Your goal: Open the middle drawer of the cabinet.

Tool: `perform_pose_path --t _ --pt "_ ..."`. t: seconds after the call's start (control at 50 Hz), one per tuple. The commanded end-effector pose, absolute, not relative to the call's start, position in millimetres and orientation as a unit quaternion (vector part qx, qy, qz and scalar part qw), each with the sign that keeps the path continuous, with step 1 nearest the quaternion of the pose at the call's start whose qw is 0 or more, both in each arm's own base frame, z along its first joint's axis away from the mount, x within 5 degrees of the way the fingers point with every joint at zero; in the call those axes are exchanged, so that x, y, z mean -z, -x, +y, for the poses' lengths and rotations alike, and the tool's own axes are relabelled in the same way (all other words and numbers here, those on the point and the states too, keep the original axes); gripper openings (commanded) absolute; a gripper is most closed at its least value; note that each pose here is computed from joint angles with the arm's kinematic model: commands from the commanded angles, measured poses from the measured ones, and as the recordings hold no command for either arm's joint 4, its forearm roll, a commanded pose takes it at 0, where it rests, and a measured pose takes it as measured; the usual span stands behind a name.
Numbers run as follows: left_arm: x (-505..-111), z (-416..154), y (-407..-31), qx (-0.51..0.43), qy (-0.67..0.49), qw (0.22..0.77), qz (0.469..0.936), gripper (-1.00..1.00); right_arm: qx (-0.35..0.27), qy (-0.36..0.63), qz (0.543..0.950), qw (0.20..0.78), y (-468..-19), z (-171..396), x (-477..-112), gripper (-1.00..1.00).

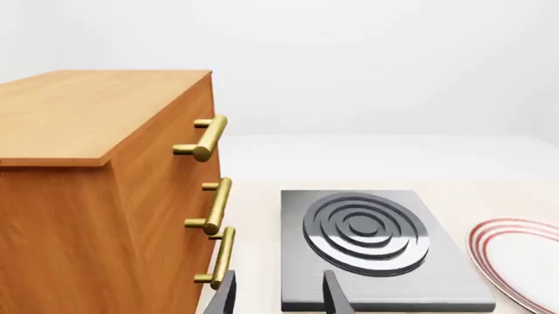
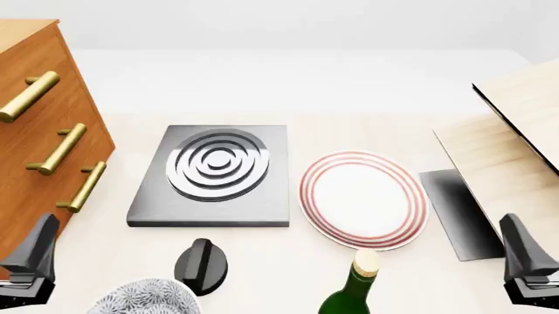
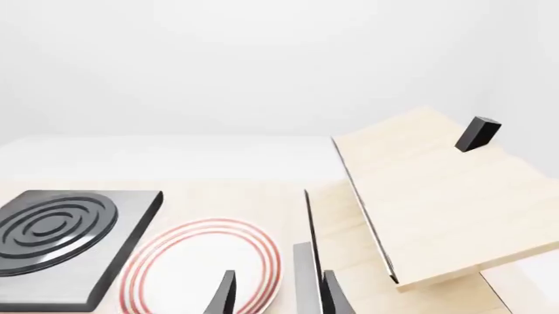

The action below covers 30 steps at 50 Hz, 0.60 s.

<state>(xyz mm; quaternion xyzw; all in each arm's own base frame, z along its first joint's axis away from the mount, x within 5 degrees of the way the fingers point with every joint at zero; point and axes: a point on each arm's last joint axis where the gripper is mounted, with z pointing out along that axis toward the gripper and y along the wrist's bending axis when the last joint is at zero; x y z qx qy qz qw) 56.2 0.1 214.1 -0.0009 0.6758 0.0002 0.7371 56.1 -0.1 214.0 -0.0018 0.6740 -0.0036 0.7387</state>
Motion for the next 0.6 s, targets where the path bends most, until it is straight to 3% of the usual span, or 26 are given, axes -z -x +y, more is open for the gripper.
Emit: perform_pose_path --t 0.02,0.18,0.2,0.22,0.6 --pt "-217 1 -56 -0.010 0.008 0.738 0.675 1.00 0.011 0.006 0.671 0.742 -56 0 -216 1.00" --pt "-219 1 -55 -0.008 0.003 0.734 0.679 1.00 0.011 0.005 0.671 0.742 -56 0 -216 1.00" --pt "-264 0 -44 -0.010 -0.006 0.819 0.574 1.00 0.011 0.005 0.670 0.742 -56 0 -217 1.00" --pt "-220 0 -55 -0.006 -0.001 0.734 0.680 1.00 0.011 0.005 0.671 0.742 -56 0 -216 1.00" --pt "-221 1 -55 -0.026 -0.017 0.735 0.677 1.00 0.011 0.005 0.671 0.742 -56 0 -216 1.00"
